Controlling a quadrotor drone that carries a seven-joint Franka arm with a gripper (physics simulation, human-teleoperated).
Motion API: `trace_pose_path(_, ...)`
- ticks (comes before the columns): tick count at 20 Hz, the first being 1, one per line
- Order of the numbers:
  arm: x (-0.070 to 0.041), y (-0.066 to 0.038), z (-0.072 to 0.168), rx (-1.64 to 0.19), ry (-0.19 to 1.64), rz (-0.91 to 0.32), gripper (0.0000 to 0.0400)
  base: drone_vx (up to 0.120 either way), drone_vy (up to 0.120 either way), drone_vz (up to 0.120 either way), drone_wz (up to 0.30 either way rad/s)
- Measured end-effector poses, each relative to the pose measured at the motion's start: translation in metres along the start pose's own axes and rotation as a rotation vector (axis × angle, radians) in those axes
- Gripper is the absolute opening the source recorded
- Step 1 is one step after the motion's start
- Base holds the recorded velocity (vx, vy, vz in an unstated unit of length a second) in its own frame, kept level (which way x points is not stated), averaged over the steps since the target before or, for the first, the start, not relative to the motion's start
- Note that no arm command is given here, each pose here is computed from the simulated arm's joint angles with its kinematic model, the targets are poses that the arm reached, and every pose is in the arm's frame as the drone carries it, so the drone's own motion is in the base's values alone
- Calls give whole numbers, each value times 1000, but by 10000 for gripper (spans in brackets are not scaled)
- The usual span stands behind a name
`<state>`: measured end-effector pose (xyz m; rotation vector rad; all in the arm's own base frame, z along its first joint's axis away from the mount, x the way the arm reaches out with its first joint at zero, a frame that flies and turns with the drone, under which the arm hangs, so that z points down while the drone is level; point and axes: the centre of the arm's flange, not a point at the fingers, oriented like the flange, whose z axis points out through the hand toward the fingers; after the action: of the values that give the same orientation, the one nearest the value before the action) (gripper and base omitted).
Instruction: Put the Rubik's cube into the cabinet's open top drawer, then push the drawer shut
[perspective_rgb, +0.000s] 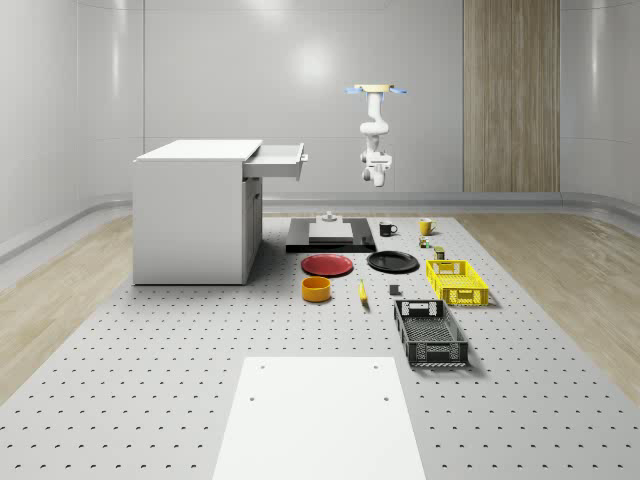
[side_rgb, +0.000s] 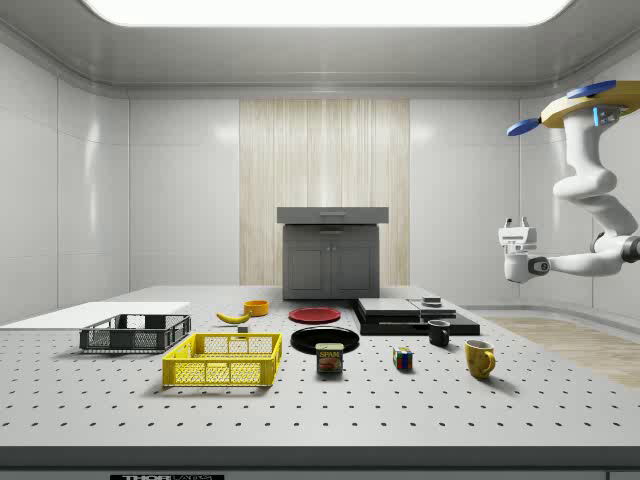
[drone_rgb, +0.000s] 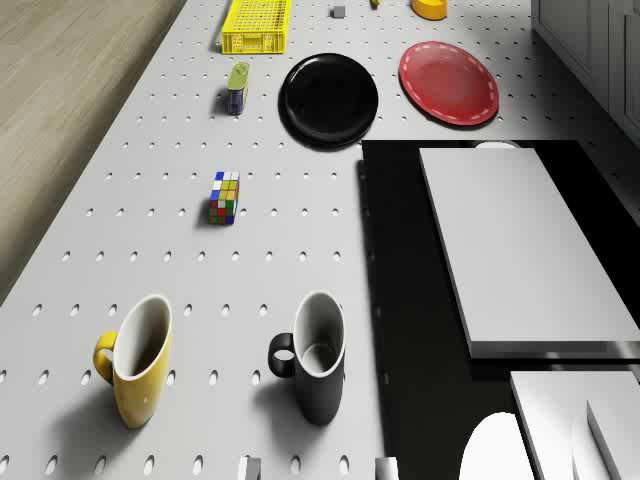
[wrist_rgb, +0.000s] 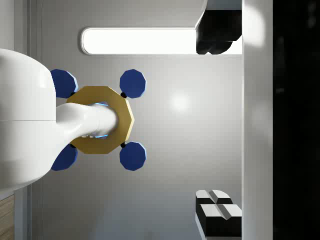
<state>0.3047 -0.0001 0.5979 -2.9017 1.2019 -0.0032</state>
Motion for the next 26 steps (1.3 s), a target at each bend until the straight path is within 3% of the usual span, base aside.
trace_pose_path(12,-1,1,-75,7,7,0,400,113,113,0,0)
trace_pose_path(26,0,0,-93,14,15,0,400,120,120,0,0)
